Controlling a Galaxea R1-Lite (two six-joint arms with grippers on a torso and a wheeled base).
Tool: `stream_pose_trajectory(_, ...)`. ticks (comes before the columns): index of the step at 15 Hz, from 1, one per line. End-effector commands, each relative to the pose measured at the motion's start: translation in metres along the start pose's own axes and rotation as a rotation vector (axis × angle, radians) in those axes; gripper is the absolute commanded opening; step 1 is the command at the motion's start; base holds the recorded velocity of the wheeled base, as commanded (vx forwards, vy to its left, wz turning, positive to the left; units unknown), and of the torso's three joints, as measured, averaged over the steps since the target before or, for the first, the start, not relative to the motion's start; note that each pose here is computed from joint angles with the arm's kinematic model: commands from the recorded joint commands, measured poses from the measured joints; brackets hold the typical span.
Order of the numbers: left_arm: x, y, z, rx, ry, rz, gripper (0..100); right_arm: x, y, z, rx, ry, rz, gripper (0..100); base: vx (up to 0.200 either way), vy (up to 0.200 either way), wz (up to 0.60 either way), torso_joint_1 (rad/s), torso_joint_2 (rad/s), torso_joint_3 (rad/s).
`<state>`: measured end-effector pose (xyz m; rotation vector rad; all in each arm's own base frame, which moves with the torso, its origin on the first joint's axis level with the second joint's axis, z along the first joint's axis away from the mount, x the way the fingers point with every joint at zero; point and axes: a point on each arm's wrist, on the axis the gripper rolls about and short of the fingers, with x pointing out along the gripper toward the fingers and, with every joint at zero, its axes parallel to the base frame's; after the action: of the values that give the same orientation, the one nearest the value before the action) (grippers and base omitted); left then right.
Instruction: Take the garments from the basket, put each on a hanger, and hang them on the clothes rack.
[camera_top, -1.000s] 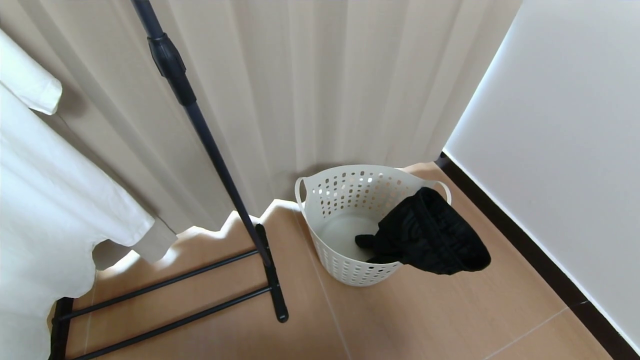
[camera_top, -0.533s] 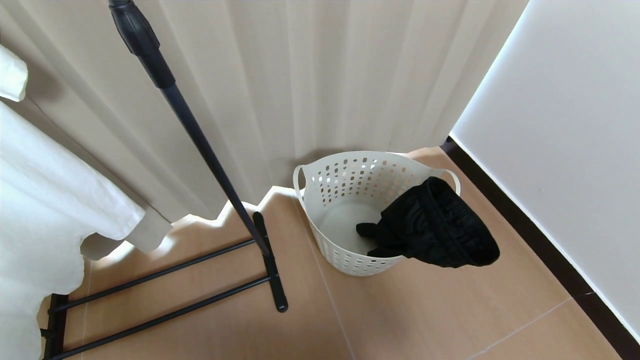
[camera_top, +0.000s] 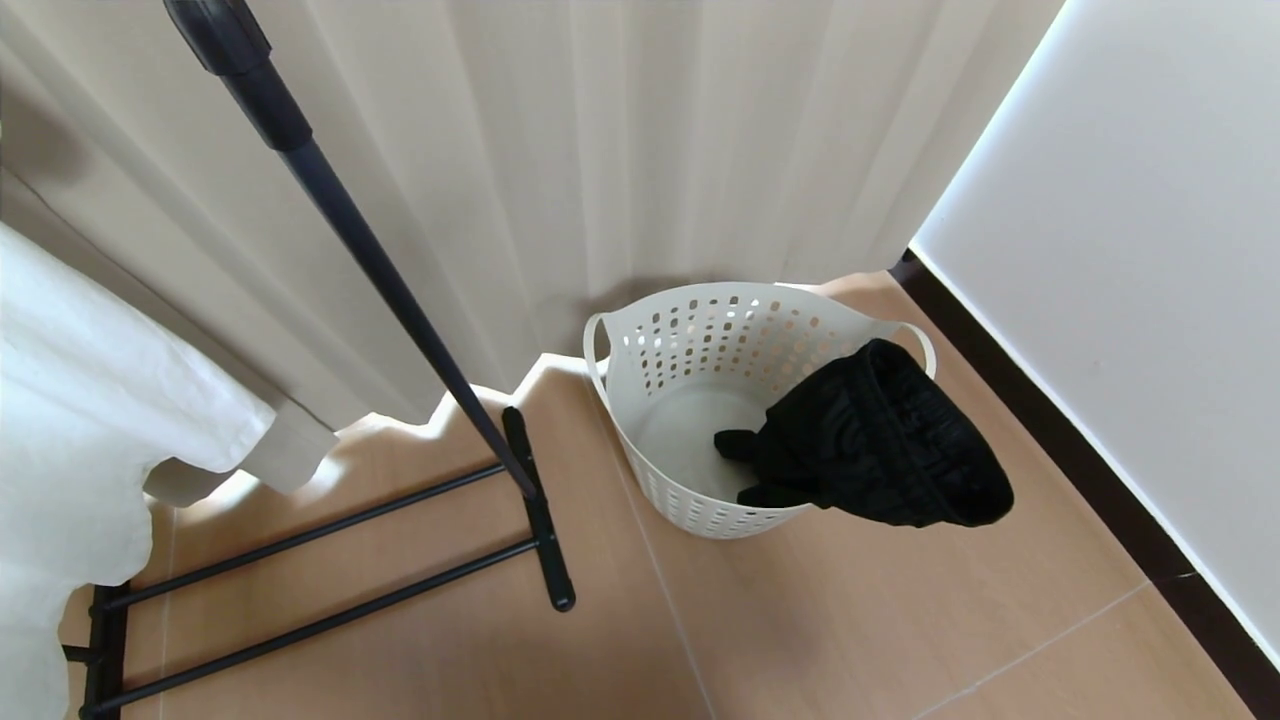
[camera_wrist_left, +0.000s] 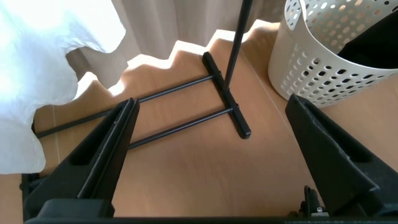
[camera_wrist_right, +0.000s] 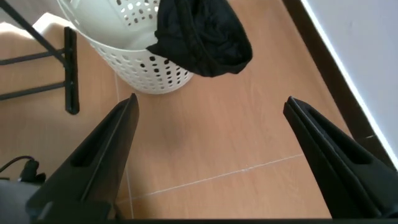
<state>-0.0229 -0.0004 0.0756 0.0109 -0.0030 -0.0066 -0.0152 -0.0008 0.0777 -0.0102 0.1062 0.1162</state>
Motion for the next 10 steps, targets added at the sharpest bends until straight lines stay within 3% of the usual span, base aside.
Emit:
stream_pose_trajectory(1,0.000,0.000,0.000,0.000,0.001,0.002,100,0.012,0.001,0.017,-0.007,0.115,0.116,100,0.000,0.000,0.00,0.002,0.00,-0.144)
stream_pose_trajectory(2,0.000,0.000,0.000,0.000,0.001,0.002,100,0.016,0.001,0.027,-0.008,0.141,0.132,100,0.000,0.000,0.00,0.007,0.01,-0.168)
stream_pose_trajectory(5,0.000,0.000,0.000,0.000,0.000,0.002,100,0.059,0.005,0.088,-0.050,0.163,0.162,100,0.000,0.000,0.00,-0.002,0.00,-0.150)
stream_pose_trajectory(7,0.000,0.000,0.000,0.000,0.000,0.002,100,0.107,0.009,0.119,-0.152,0.172,0.167,100,0.000,0.000,0.00,-0.001,0.00,-0.025)
stream_pose_trajectory(10,0.000,0.000,0.000,0.000,-0.002,0.005,100,0.185,0.015,0.150,-0.363,0.158,0.183,100,0.000,0.000,0.00,0.000,0.00,0.000)
